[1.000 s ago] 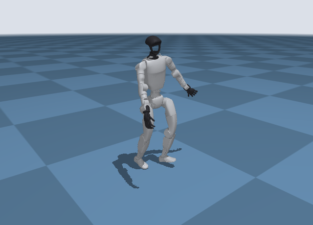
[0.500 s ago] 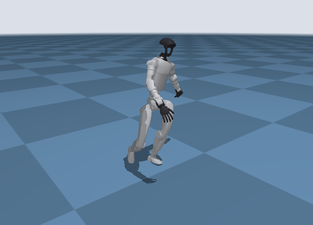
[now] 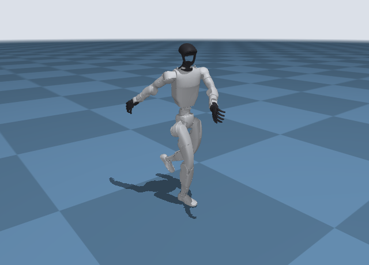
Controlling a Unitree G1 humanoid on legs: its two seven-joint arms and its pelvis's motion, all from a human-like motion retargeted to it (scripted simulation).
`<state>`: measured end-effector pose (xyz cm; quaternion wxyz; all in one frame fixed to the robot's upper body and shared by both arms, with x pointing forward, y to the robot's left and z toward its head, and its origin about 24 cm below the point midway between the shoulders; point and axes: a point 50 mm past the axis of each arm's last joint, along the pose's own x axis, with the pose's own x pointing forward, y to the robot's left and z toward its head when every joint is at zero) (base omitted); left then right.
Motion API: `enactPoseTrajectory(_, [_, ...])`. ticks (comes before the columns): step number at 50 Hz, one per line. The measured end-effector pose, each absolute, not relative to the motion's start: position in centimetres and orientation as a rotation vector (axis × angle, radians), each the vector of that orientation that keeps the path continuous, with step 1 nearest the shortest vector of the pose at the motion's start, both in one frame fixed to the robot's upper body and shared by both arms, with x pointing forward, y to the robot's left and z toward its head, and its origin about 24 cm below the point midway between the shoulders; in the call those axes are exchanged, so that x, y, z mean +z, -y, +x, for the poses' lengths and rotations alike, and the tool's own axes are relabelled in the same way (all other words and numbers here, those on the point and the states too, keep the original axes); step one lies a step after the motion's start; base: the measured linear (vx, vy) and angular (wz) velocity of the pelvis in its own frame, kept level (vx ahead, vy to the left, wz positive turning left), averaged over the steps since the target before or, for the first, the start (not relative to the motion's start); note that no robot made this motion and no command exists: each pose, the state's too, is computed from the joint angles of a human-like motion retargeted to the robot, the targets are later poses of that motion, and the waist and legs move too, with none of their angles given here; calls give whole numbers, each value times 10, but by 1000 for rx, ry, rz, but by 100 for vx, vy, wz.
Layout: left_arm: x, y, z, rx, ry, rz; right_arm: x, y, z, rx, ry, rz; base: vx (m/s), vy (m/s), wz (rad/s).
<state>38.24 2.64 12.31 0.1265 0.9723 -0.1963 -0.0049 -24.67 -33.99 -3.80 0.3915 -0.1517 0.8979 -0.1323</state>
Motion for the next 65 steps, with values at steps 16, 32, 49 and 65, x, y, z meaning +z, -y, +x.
enactPoseTrajectory(16, [51,-488,-143,-649,-2365,1584,96,131,402,79,-69,-854,112,0,-190])
enactPoseTrajectory(32, [53,-485,-148,-442,-2502,1270,204,110,428,125,173,-1164,106,46,26])
enactPoseTrajectory(49, [87,-80,381,-238,382,2596,-79,327,-202,-94,-2083,-254,121,-19,197])
enactPoseTrajectory(65, [-124,-273,165,-1310,-713,2504,-121,334,110,-616,-1112,-32,113,-45,-148])
